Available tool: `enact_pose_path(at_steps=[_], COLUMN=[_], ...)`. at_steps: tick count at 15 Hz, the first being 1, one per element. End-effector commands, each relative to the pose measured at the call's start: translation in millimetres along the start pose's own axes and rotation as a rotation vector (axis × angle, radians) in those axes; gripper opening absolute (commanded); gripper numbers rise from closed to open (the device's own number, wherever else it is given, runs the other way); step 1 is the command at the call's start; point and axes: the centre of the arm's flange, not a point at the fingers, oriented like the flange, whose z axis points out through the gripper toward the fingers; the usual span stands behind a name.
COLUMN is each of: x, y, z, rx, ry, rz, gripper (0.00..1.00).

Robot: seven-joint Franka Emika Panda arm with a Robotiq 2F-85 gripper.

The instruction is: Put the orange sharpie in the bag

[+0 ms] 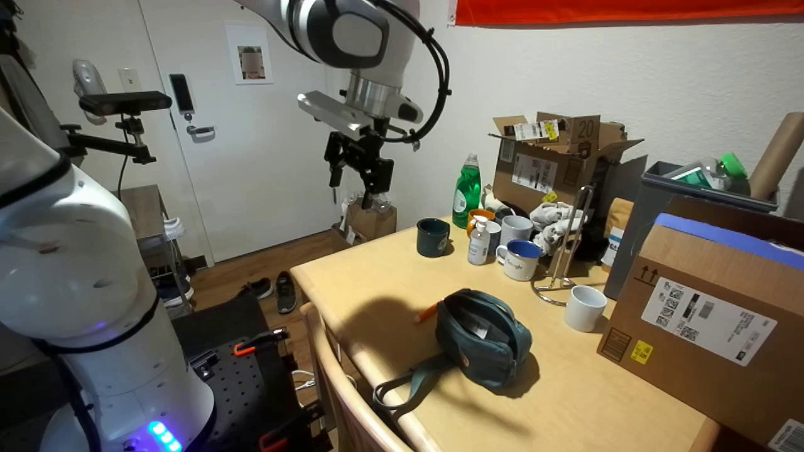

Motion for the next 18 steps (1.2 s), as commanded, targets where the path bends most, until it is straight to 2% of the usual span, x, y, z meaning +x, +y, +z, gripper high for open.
enact_pose_path(at_steps=[1,6,7,11,18], x=[39.5,69.2,52.7,64.1,117.8], y=[5.5,11.8,9.7,10.6,46.2], z=[24.7,51.0,52.8,58.9,111.0], rx=[0.003,-0.004,-0.008,-0.007,-0.048], ry=[-0.046,-0.077,-0.068,-0.083,0.054], rz=[-0.01,-0.024,0.0,-0.003,0.089], gripper=[1.0,1.0,1.0,1.0,1.0])
